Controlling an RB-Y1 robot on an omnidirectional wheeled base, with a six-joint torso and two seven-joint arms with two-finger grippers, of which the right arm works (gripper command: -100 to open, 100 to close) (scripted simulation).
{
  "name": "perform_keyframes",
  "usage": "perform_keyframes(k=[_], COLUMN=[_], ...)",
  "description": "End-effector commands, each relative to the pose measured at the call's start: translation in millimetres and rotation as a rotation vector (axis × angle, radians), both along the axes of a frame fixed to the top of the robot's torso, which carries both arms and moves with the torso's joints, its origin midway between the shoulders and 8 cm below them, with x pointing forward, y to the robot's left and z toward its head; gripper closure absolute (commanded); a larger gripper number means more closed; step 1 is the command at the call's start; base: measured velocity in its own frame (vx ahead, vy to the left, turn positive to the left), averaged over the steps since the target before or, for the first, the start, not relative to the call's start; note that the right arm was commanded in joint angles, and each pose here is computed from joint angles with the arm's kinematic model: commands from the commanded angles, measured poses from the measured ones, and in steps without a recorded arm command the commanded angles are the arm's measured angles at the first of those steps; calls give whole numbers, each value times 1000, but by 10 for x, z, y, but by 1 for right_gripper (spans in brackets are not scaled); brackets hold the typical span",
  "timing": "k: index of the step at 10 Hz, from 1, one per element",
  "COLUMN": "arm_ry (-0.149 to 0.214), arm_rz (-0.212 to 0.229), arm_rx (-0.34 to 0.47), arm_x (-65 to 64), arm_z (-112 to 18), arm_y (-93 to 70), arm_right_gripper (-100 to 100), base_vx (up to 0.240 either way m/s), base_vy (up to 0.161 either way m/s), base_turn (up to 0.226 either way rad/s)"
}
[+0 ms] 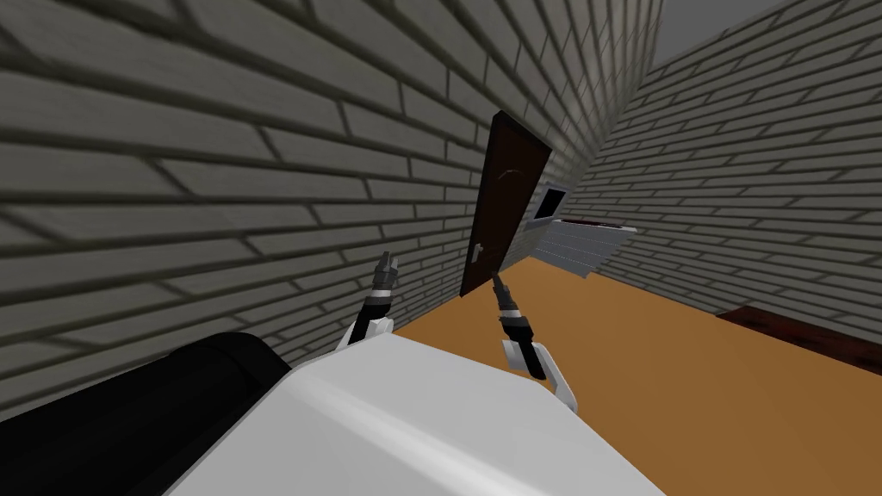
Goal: Pull the door open
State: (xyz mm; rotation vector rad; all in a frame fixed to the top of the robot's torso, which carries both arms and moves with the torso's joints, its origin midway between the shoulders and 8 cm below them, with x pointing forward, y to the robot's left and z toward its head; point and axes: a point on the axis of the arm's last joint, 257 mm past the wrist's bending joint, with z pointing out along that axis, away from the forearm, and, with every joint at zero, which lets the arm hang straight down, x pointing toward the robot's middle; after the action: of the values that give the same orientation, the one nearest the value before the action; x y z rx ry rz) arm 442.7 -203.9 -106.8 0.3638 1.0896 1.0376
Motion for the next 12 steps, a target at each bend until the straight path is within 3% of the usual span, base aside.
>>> perform_keyframes(k=[1,12], arm_ry=[6,37], arm_rz=[0,9], arm_rx=[-38,-300], arm_x=[58,408], arm_z=[-88,-670], arm_y=[47,195], arm_right_gripper=[-100,-100], base_vx=[97,94], base_vy=[-66,-63], base_turn=[35,37])
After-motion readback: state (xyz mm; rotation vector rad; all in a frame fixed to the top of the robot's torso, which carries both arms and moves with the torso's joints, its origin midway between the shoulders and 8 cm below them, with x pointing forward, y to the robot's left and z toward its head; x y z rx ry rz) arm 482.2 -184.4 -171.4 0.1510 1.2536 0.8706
